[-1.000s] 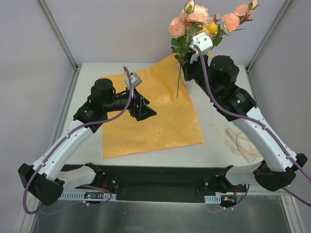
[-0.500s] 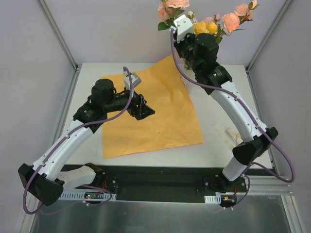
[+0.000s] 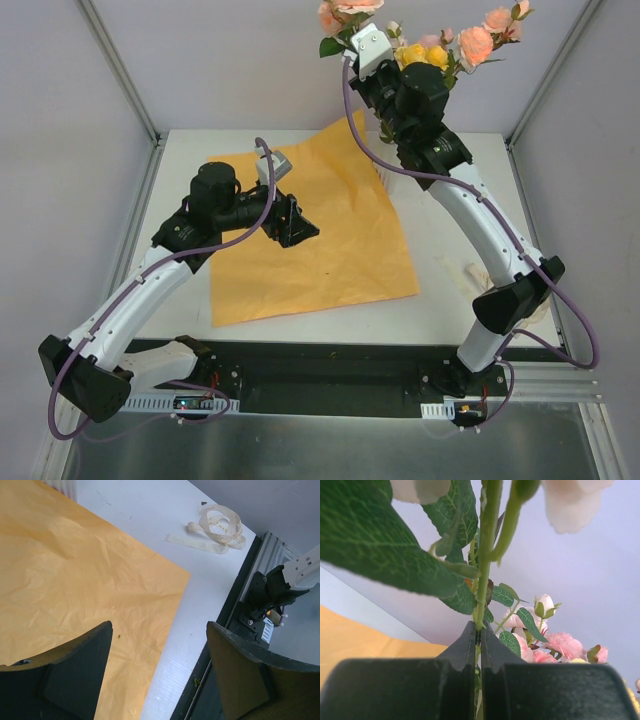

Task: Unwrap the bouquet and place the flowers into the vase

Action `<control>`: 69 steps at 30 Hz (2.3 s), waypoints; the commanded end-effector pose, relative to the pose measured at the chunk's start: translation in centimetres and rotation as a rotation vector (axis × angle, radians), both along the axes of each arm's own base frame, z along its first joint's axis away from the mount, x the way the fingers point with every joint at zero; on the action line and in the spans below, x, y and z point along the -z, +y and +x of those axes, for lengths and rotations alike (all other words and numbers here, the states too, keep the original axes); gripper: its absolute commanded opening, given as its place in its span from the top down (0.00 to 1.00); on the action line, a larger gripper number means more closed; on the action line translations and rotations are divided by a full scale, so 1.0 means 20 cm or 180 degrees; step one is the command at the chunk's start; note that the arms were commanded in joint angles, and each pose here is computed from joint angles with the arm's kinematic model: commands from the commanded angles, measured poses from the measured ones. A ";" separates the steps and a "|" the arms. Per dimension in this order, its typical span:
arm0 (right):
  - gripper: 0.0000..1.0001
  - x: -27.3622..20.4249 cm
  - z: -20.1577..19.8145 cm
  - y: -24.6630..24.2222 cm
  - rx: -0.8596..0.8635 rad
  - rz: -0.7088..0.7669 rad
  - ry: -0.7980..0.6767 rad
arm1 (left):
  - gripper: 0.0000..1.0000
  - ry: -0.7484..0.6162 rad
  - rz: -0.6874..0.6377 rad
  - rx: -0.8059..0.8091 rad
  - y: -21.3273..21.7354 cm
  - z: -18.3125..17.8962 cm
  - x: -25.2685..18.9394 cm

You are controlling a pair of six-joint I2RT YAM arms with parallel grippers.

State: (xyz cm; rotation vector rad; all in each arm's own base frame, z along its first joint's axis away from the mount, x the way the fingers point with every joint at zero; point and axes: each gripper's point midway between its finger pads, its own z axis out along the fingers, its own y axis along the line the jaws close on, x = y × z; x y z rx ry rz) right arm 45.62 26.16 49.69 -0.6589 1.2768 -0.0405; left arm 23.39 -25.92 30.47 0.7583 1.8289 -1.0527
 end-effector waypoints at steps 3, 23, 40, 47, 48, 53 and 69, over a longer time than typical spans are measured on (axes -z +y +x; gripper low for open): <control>1.00 -0.23 -0.05 -0.04 0.0000 0.0110 -0.0400 | 0.25 -0.0151 -0.0049 -0.0031 -0.01 0.03 -0.08; 1.00 -0.01 0.05 -0.07 0.0136 0.0367 -0.0023 | 0.25 -0.0074 -0.0036 -0.0005 -0.03 0.03 -0.05; 1.00 0.17 0.18 -0.17 0.0499 0.0286 0.0154 | 0.25 -0.0031 -0.0030 -0.0005 -0.03 0.04 -0.04; 1.00 0.25 0.23 -0.18 0.0527 0.0362 0.0256 | 0.25 -0.0022 -0.0022 0.0001 -0.03 0.04 -0.03; 1.00 0.26 0.23 -0.19 0.0535 0.0410 0.0278 | 0.25 -0.0013 -0.0022 0.0000 -0.04 0.04 -0.03; 1.00 0.33 0.27 -0.20 0.0609 0.0457 0.0360 | 0.26 -0.0003 -0.0019 0.0009 -0.04 0.04 -0.03; 1.00 0.10 0.19 -0.21 0.0485 0.0760 0.0196 | 0.25 0.0061 -0.0019 0.0029 -0.05 0.05 -0.01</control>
